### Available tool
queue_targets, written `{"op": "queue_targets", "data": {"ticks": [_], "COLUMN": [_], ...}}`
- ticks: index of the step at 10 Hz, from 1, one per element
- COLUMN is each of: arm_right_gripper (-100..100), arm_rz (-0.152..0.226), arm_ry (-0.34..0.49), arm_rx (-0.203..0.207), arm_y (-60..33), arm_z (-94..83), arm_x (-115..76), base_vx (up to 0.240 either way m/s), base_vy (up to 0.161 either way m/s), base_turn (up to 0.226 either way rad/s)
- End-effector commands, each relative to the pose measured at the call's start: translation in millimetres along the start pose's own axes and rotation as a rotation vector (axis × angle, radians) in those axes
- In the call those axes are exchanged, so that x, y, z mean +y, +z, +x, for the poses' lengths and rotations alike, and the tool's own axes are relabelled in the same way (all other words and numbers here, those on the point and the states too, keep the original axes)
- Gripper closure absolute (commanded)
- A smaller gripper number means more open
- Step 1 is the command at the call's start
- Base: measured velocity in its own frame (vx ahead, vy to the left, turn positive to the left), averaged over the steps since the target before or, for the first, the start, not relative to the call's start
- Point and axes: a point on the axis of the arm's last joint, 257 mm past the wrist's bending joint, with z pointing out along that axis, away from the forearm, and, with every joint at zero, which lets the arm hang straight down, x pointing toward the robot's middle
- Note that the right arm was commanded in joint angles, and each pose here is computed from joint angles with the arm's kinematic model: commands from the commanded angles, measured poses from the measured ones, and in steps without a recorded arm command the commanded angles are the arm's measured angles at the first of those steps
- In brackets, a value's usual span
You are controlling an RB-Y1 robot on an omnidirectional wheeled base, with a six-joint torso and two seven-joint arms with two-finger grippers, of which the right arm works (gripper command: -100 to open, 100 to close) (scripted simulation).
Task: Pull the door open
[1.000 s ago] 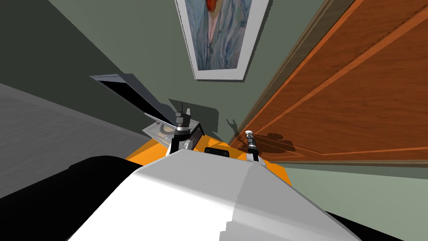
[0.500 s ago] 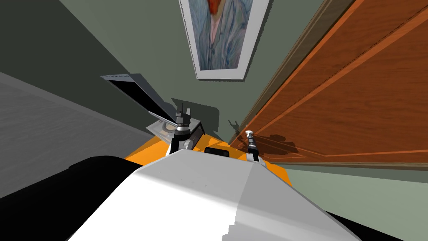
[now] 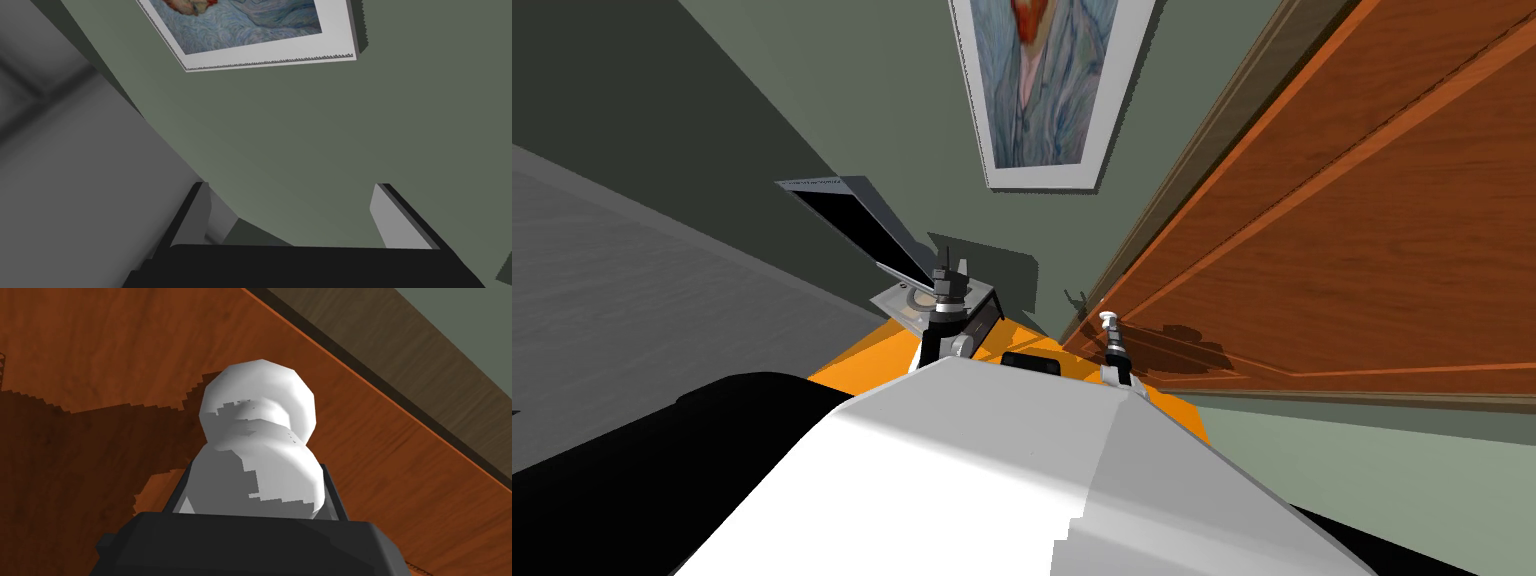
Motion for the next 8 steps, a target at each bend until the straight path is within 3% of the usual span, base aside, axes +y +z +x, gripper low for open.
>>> {"op": "queue_targets", "data": {"ticks": [1, 8], "arm_right_gripper": [100, 100], "arm_rz": [-0.002, 0.006], "arm_ry": [0.044, 0.247], "arm_rx": [0.004, -0.020], "arm_y": [0.0, 1.3], "arm_z": [5.8, 1.7], "arm_x": [2.1, 0.8], "base_vx": [-0.036, -0.038], "base_vy": [-0.012, -0.016], "base_turn": [0.025, 0.052]}}
